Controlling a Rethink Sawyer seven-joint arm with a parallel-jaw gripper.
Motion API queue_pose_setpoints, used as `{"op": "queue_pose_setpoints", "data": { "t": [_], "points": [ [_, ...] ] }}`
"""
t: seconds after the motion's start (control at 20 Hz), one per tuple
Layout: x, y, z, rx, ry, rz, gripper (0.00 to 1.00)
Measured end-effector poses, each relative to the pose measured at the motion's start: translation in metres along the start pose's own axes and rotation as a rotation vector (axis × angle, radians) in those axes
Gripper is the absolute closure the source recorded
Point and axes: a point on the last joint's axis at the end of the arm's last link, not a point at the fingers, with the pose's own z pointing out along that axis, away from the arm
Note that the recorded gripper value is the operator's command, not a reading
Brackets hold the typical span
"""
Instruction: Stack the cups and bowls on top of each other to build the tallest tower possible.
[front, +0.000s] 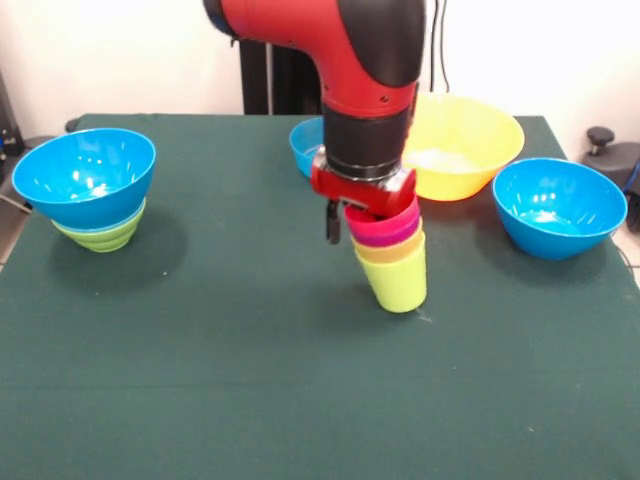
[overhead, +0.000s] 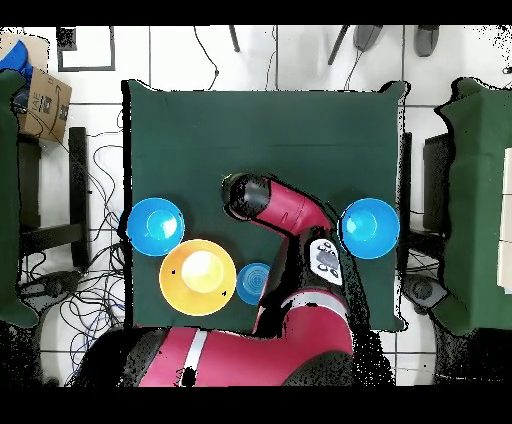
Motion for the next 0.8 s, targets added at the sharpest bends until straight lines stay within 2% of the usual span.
{"op": "queue_pose_setpoints", "data": {
  "t": [0.15,0.25,0.8],
  "points": [
    [-0.016,0.002,0.000,-0.004,-0.035,0.002,0.00],
    [-0.020,0.003,0.001,-0.007,-0.043,0.002,0.00],
    [-0.021,-0.008,0.003,-0.042,-0.049,0.041,0.00]
  ]
}}
